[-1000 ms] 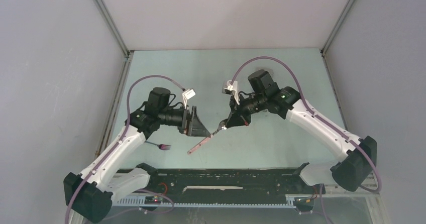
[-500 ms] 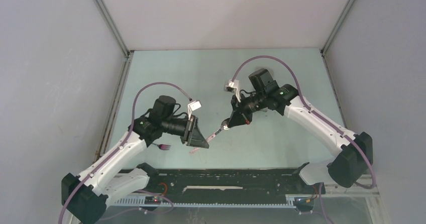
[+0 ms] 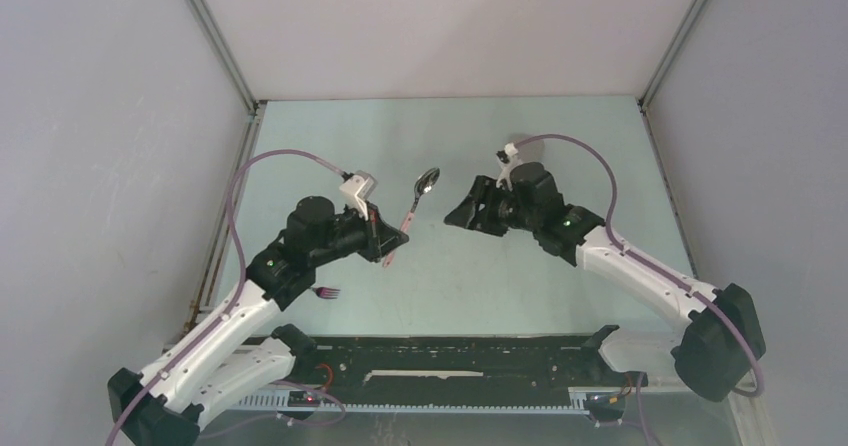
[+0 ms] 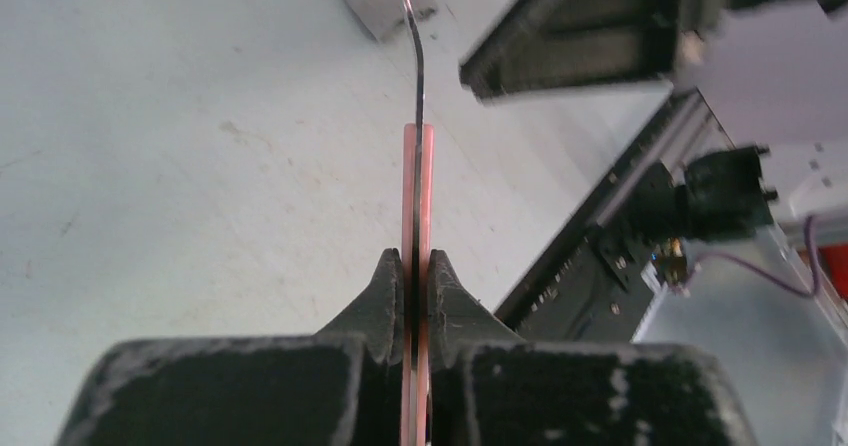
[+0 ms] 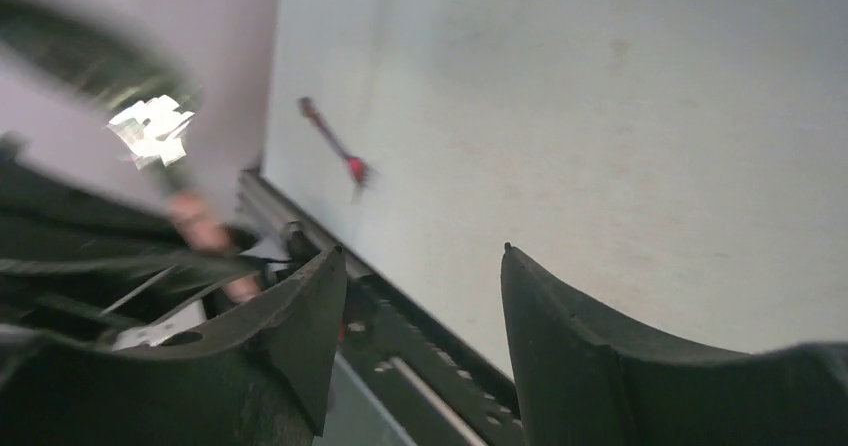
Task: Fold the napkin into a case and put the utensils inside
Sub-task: Pass from the right arm to the left, then pass from the left arm to the right
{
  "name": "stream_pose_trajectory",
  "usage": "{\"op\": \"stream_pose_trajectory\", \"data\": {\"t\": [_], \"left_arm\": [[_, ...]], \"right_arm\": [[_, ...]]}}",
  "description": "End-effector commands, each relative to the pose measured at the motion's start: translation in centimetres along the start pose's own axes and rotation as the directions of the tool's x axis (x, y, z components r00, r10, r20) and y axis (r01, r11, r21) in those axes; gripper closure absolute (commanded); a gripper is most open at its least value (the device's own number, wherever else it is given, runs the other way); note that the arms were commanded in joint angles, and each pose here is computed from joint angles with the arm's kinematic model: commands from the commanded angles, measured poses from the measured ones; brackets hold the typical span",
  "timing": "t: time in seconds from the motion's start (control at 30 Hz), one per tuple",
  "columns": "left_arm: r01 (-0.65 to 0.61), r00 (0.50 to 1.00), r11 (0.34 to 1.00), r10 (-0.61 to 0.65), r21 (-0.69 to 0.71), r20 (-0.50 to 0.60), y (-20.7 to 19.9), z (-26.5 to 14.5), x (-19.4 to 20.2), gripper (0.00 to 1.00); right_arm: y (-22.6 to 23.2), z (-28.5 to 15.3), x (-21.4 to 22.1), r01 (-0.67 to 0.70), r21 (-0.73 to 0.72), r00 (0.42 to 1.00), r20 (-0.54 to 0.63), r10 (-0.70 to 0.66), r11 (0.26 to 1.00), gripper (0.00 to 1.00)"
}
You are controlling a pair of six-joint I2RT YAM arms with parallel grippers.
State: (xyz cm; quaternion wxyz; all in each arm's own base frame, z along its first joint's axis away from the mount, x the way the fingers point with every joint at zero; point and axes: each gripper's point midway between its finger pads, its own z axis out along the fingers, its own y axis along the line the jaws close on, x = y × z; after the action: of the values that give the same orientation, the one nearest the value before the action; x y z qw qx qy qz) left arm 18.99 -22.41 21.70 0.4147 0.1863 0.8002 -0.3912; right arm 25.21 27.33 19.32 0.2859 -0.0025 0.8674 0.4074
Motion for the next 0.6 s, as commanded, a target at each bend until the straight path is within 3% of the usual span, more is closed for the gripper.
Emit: {"op": "stream_pose_trajectory", "data": {"t": [0.0,0.13,0.57], "left_arm": [[0.028,0.987,0.998,-0.02,-0.05,0.158,0.6,1.5,-4.1,1.0],[0.059,0.983,0.998,-0.056,-0.011,0.174,0.2,2.1,-4.2,1.0],[0.094,0.983,0.995,-0.098,0.035,0.153,-0.4,2.8,-3.2,1.0]], "right_arm": [[7.6,0.0,-3.7,-0.081,-0.154,0.967,0.228,0.115,0.985,0.34],[8.6,0.8,-4.3,-0.064,-0.134,0.959,0.264,0.098,0.989,0.33],[10.7,3.8,-5.5,-0.052,-0.111,0.949,0.304,0.083,0.993,0.57]]}}
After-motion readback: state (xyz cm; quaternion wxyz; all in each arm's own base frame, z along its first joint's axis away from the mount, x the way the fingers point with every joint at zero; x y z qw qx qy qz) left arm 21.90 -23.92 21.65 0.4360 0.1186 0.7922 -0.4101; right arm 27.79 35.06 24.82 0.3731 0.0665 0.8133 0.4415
